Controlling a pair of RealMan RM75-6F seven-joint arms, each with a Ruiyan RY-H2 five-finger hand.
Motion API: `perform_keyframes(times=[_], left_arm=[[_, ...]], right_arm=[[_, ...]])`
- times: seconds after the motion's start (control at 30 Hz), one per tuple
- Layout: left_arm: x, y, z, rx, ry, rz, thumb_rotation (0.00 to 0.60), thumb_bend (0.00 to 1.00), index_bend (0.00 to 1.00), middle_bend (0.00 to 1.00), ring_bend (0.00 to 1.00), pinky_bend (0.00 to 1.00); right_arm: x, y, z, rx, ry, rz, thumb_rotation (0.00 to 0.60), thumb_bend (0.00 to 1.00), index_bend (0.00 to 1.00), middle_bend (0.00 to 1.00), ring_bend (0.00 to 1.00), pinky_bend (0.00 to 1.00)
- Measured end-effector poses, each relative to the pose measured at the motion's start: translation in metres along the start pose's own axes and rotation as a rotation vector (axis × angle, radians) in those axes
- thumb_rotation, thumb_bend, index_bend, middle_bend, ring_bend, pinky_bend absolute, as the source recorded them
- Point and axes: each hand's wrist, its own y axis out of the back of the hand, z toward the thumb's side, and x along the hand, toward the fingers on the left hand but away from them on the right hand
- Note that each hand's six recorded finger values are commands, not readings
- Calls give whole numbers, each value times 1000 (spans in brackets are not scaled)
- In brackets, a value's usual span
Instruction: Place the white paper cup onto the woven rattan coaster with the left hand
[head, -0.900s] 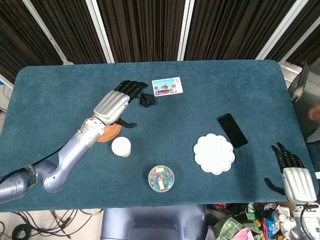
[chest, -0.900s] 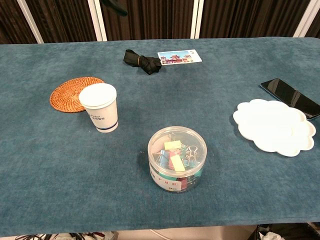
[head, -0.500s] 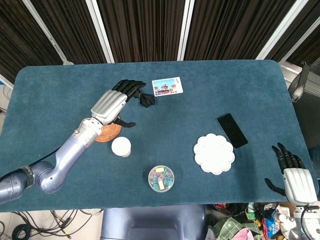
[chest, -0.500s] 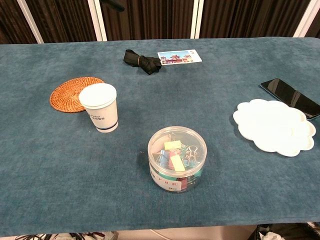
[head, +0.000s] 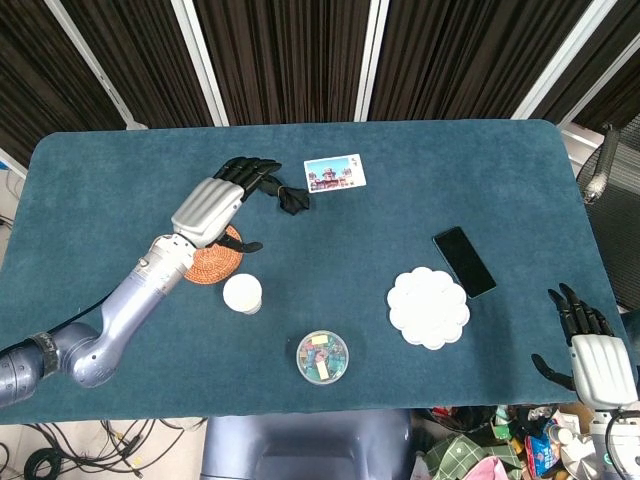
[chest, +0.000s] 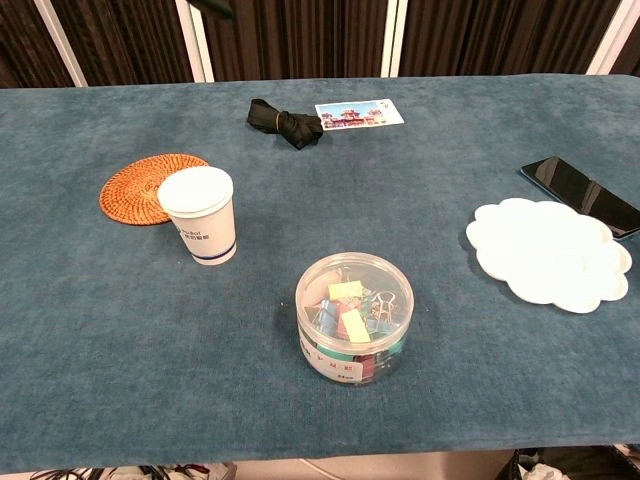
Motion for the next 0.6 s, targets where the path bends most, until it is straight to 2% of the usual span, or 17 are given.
perform_keyframes(times=[0.33,0.6], left_arm=[[-2,1,-8,24,6,22,600,121,0,53,0,0],[-20,9,-30,-79,53,27,600,121,0,53,0,0]], right_arm=[[2,2,-4,-15,-4,11,600,122,4,17,122,162],[2,1,-5,-16,-8,20,600,122,4,17,122,162]])
